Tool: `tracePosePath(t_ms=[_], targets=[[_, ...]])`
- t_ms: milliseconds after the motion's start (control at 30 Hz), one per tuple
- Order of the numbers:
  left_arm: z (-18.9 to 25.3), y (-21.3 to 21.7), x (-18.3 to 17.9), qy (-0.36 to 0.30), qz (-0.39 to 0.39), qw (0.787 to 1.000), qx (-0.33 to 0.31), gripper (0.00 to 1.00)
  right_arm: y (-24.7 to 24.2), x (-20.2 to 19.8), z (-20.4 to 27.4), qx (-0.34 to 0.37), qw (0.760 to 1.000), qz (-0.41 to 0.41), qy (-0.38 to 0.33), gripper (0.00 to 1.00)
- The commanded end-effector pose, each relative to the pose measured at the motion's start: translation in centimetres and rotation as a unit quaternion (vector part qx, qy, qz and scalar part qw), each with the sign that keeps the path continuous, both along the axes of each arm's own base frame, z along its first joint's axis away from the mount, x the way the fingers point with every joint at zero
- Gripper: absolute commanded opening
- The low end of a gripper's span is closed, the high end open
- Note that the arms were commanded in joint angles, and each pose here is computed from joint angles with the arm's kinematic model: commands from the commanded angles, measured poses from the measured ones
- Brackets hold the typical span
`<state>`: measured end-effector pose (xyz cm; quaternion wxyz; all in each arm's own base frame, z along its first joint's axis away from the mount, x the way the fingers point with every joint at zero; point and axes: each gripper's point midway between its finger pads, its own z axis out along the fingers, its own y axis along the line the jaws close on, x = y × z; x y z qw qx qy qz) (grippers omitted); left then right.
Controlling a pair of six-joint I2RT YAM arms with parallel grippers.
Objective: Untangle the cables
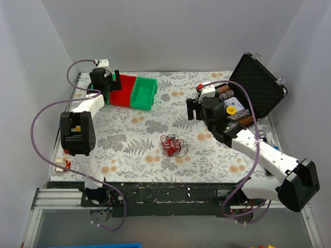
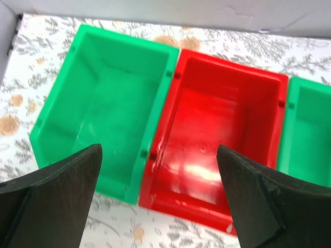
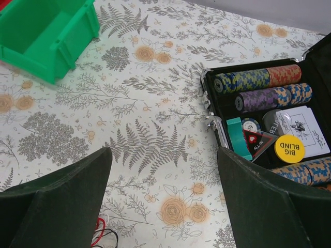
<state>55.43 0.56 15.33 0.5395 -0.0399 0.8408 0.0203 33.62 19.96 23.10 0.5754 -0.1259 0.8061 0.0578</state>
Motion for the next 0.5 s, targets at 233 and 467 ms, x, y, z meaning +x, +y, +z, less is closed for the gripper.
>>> tracePosePath(t_ms=[233, 467], targets=[[-3.2, 1.6, 4.5, -0.002, 0.013, 0.999, 0.045, 0.48, 0.1, -0.3, 2.6, 0.024, 0.999, 0.012, -0.044, 0.86], [-5.0, 0.5, 4.1, 0.019, -0.001, 1.000, 0.022, 0.24, 0.5, -0.4, 2.7, 0.028, 0.998, 0.024, -0.050, 0.86]])
